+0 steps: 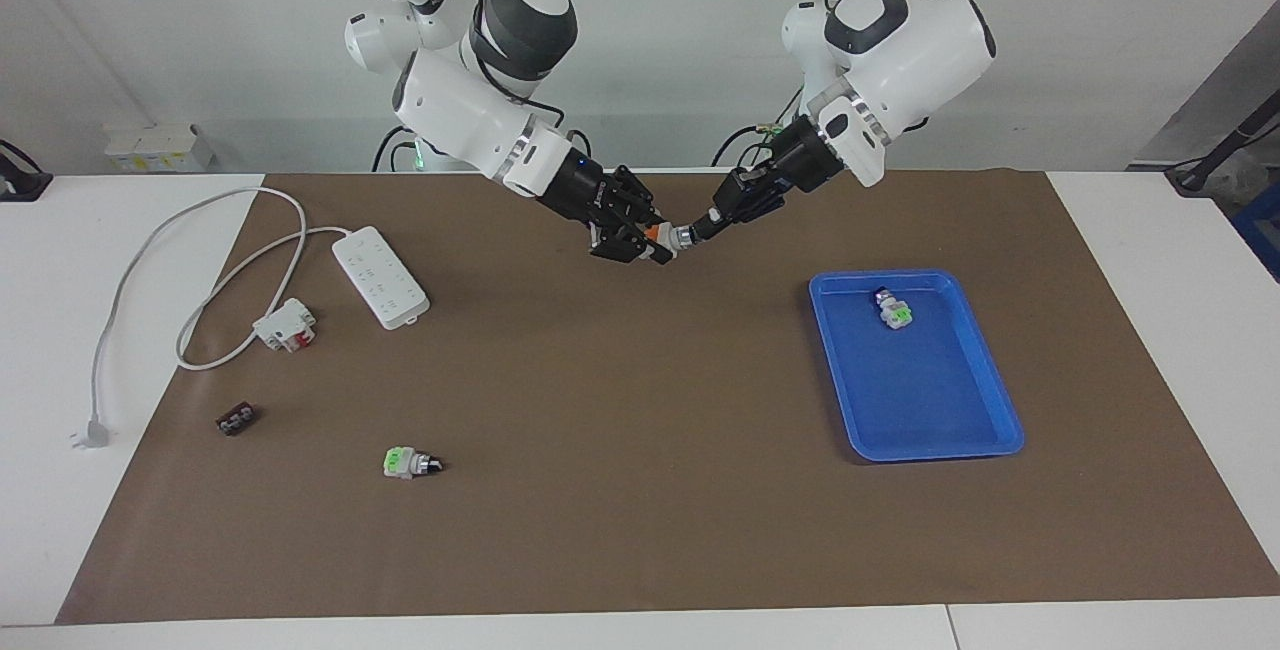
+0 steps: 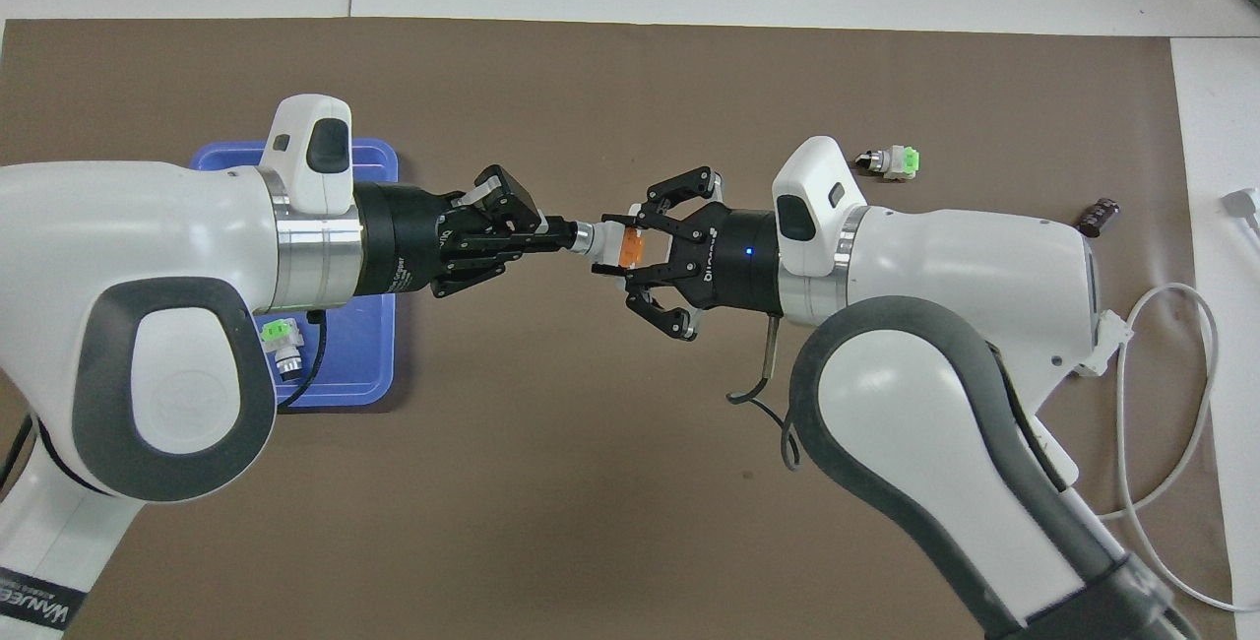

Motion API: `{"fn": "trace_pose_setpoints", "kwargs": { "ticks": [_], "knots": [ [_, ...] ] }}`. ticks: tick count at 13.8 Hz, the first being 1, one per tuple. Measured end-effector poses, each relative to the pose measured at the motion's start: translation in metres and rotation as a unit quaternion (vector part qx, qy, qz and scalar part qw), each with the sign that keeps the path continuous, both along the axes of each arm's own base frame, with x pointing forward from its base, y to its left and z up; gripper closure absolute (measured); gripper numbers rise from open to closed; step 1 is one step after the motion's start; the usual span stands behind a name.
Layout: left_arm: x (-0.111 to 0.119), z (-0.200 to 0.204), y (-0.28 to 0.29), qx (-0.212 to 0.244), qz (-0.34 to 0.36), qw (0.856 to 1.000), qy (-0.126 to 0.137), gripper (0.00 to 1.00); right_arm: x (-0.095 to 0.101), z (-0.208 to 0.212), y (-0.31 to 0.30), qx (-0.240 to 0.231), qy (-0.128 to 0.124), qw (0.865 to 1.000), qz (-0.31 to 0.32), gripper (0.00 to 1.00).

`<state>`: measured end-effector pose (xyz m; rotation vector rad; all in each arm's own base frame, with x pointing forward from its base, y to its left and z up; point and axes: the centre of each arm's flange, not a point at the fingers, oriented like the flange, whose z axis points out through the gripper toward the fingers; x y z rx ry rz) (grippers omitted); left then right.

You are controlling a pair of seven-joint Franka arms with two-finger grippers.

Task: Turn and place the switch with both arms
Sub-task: 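Open the right gripper and pull the switch away with the left gripper, then lower the switch into the blue tray with the left gripper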

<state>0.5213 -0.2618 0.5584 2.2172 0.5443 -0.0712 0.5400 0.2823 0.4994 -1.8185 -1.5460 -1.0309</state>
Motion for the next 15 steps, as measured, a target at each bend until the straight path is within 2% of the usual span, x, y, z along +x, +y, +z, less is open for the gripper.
{"fn": "trace_pose_setpoints", "kwargs": {
  "ticks": [1,3,5,11,13,15],
  "knots": [
    [-0.001,0.0,-0.003,0.0,-0.003,1.0,0.0,0.89,-0.002,0.001,0.003,0.0,0.0,1.0,0.003,0.44],
    [-0.005,-0.001,-0.011,0.0,-0.008,1.0,-0.001,0.89,-0.004,0.002,0.007,0.001,-0.002,1.0,0.007,0.18],
    [-0.006,-0.001,-0.013,0.009,-0.013,1.0,-0.005,0.89,-0.005,0.006,0.007,0.002,-0.004,1.0,0.007,0.0],
    [0.0,-0.009,0.001,0.106,-0.035,0.993,-0.043,0.89,-0.005,0.008,0.005,0.002,-0.006,1.0,0.005,0.0],
    [0.01,-0.015,0.028,0.163,-0.038,0.984,-0.053,0.89,-0.002,0.009,0.0,-0.009,-0.014,1.0,0.004,0.0],
    [0.021,-0.023,0.066,0.232,-0.043,0.97,-0.056,0.89,0.002,0.012,-0.01,-0.041,-0.034,0.999,0.01,0.0]
  ]
}}
